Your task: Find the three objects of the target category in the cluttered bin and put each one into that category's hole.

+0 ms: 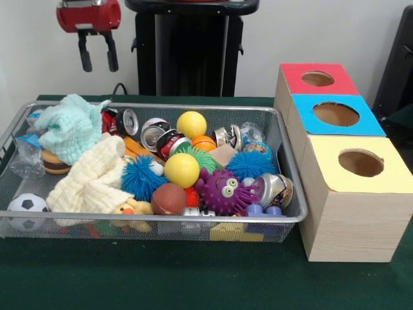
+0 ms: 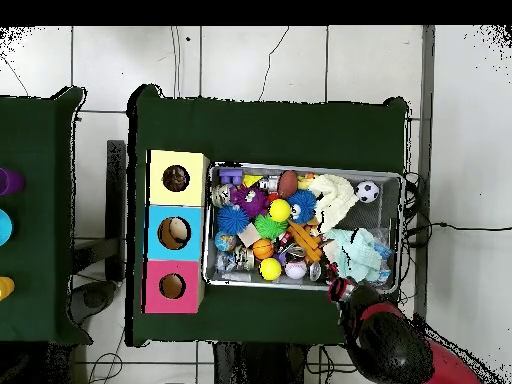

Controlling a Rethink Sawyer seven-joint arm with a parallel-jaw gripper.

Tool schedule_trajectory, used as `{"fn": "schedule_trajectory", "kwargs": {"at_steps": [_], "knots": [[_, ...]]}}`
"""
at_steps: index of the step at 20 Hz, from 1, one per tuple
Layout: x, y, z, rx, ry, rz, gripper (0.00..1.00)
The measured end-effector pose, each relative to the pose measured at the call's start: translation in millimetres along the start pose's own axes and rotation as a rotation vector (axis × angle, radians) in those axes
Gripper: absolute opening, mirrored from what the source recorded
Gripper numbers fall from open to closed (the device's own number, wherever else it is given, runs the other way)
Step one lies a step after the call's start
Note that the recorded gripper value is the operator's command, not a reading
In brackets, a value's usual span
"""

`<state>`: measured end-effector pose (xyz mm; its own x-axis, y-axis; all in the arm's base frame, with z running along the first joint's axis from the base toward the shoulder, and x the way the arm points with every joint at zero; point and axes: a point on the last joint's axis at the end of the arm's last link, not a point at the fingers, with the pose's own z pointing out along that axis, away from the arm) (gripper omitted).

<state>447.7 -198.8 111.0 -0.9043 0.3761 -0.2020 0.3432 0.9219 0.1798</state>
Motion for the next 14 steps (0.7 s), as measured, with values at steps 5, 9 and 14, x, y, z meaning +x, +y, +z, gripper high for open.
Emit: {"fn": "schedule_trajectory", "kwargs": {"at_steps": [5,9,14], "knots": [[9.1,23.2,8.4,-0.006,0.026,-0.038,1.0],[13.7,40.3,14.3,-0.013,0.044,-0.067,1.0],[17.2,56.8,20.8,-0.021,0.063,-0.083,1.0]]}}
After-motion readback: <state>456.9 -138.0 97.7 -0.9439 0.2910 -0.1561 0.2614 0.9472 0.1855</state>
